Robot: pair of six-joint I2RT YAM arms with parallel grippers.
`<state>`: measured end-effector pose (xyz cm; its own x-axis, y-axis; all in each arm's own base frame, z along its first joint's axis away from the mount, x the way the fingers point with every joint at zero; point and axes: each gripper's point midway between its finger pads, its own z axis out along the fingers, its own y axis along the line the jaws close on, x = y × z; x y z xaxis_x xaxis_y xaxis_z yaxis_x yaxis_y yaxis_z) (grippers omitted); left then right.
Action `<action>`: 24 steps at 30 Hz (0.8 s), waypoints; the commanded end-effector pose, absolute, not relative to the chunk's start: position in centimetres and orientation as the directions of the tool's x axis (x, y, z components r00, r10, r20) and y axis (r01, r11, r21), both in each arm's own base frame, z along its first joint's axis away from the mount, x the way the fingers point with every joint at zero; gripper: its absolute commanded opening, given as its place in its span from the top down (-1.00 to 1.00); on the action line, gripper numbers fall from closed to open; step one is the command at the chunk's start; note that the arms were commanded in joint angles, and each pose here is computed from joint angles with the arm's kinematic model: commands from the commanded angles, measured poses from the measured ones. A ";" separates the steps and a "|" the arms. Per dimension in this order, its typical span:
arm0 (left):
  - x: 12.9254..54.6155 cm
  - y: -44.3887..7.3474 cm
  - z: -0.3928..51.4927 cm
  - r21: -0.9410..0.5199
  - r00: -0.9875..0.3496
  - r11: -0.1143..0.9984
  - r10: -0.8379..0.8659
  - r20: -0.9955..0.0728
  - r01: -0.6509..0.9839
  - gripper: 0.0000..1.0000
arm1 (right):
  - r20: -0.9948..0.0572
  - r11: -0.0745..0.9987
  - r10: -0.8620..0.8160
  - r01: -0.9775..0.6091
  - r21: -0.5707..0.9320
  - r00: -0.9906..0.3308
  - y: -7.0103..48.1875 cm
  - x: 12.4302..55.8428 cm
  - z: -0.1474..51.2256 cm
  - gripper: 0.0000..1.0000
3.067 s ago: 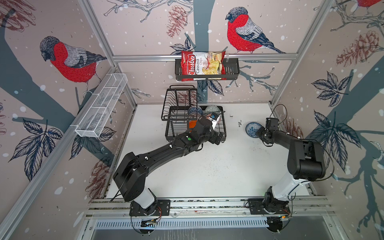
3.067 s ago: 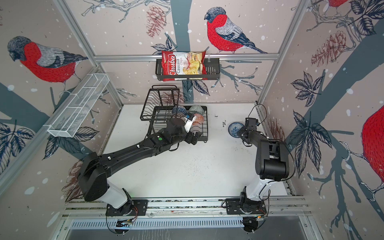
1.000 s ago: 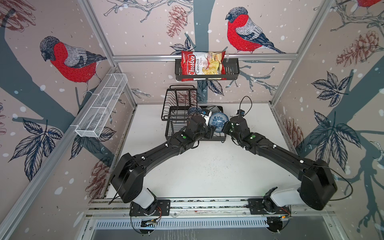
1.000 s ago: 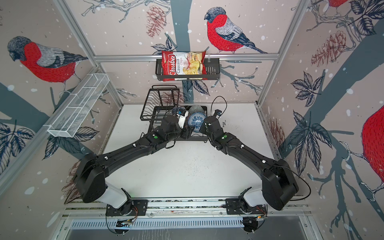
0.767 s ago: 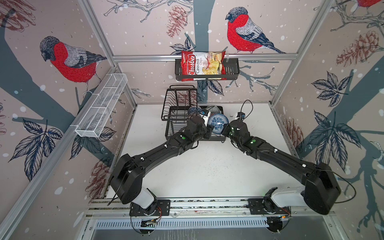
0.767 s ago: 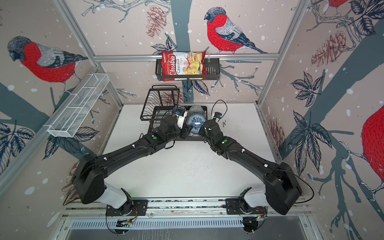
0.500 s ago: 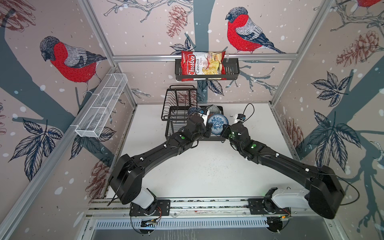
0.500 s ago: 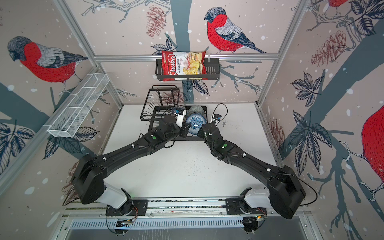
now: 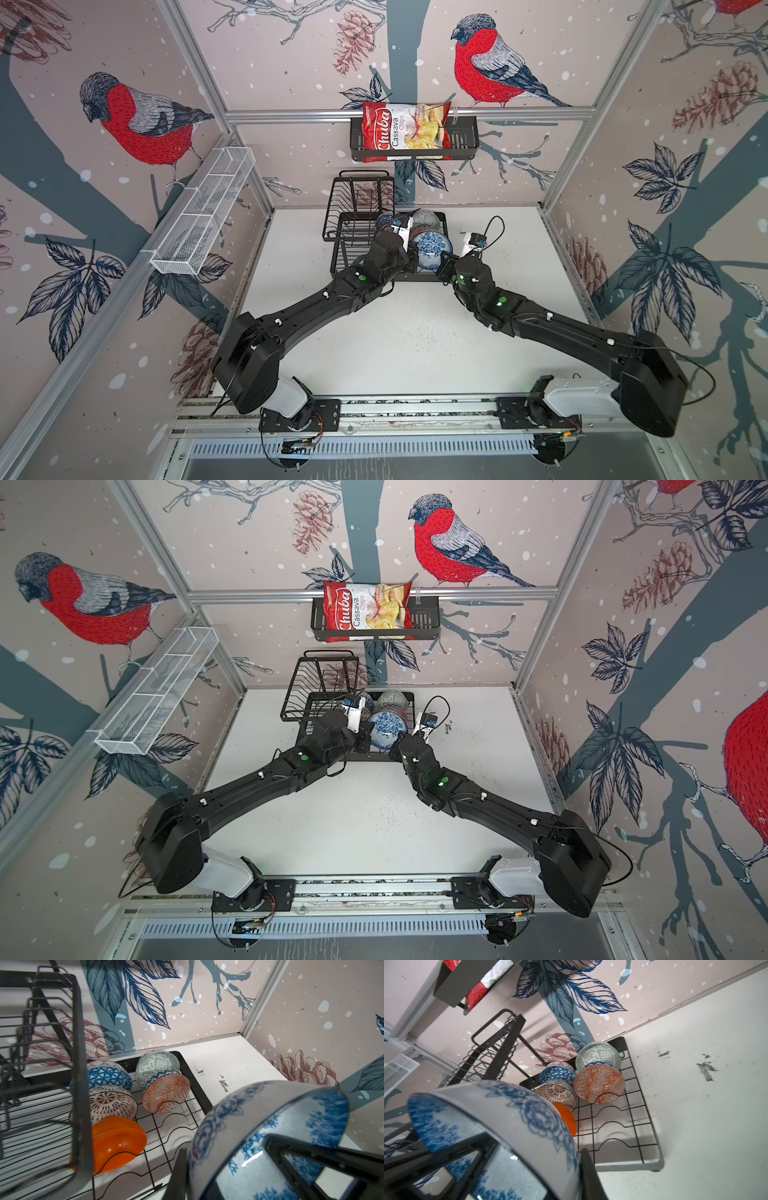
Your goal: Load the bowls into the dish rack
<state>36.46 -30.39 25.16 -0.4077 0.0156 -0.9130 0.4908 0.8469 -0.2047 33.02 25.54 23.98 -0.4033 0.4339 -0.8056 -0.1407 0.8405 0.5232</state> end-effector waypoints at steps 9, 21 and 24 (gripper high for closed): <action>36.4 -26.8 29.5 -0.246 -0.255 0.882 -0.150 -0.955 0.401 1.00 | -0.772 0.771 0.529 -0.182 0.611 -0.352 25.7 33.0 28.6 0.11; 36.4 -21.7 32.9 -0.296 -0.073 0.923 -0.287 -0.955 0.246 1.00 | -0.694 0.689 0.628 -0.163 0.706 -0.353 24.9 32.9 33.7 -0.23; 37.2 -20.7 33.7 -0.305 -0.034 0.936 -0.304 -0.952 0.173 1.00 | -0.658 0.648 0.656 -0.172 0.742 -0.369 25.2 33.3 35.4 -0.34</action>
<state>36.43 -22.21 30.37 -0.1525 -0.2097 -0.9658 0.2435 0.9391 -0.2424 33.09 25.28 34.69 -0.3565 0.6247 -0.6947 -0.1983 0.6760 0.7097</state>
